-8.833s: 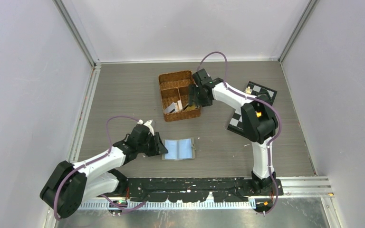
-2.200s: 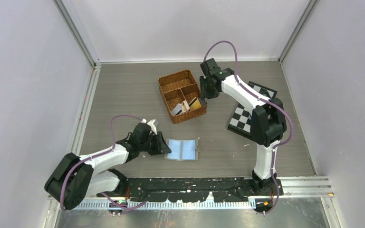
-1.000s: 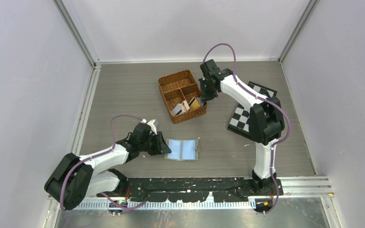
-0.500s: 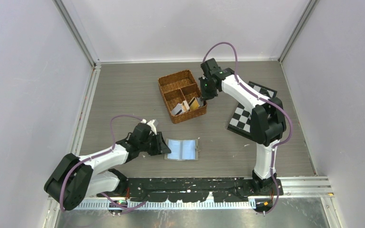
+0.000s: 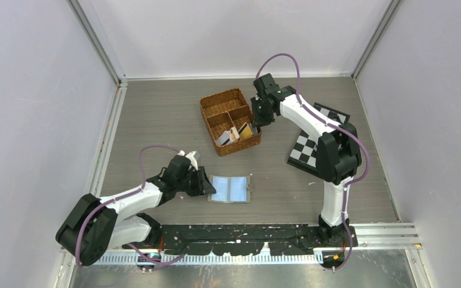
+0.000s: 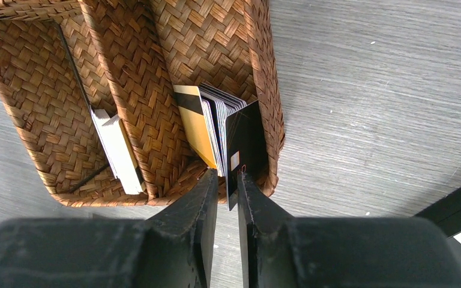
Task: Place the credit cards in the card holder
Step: Pick up the credit card from the storage box, then insert the credit card into the card holder.
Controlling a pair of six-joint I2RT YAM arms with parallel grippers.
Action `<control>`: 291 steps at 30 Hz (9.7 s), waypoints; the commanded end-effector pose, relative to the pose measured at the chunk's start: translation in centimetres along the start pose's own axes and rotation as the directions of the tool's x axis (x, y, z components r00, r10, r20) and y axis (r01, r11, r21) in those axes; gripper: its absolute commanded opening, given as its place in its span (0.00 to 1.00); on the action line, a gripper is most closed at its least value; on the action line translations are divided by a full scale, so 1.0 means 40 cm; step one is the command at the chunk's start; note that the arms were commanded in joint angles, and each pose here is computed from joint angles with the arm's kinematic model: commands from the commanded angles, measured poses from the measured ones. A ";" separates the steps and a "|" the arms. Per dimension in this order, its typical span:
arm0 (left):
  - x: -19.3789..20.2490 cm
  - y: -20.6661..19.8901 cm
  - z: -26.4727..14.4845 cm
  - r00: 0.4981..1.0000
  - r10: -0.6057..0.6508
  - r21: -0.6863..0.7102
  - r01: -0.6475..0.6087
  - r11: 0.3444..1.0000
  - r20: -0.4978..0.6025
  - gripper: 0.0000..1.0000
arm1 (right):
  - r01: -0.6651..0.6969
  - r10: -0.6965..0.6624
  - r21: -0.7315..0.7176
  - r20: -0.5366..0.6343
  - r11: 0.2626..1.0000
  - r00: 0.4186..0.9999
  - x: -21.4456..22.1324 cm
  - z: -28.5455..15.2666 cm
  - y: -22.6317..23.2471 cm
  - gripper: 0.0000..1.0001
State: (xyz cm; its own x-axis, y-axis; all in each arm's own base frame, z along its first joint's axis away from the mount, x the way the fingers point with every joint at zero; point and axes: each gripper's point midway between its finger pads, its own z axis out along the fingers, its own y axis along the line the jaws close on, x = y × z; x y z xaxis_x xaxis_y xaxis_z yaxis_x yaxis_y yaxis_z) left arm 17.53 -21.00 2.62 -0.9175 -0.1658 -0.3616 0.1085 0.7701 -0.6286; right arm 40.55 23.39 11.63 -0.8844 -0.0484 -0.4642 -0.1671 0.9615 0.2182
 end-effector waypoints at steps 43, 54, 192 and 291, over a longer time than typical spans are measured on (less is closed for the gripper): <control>-0.012 -0.009 -0.004 1.000 0.016 0.006 -0.016 1.000 0.011 0.33 | 0.001 0.010 -0.078 0.134 0.997 0.991 -0.087 -0.118 0.052 0.16; -0.014 -0.008 -0.006 1.000 0.017 0.005 -0.017 1.000 0.018 0.33 | 0.002 0.008 -0.066 0.149 0.998 0.989 -0.095 -0.132 0.048 0.13; -0.021 -0.016 -0.024 0.978 0.206 -0.187 -0.196 0.963 0.036 0.28 | -0.322 0.279 -0.515 -0.161 0.795 0.947 0.527 -0.046 0.265 0.00; -0.001 0.003 0.004 0.982 0.186 -0.150 -0.184 0.971 0.002 0.27 | -0.259 0.207 -0.219 -0.234 0.941 0.950 0.612 0.015 0.243 0.43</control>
State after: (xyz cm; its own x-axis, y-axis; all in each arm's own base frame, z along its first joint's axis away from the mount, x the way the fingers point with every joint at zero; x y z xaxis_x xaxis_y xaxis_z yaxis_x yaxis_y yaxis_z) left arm 17.34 -20.63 2.42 -0.8864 -0.0205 -0.4625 0.2014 0.8824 -0.4252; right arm 17.99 32.02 2.99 -0.9761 0.1220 -0.1801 -0.0083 0.8063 0.5915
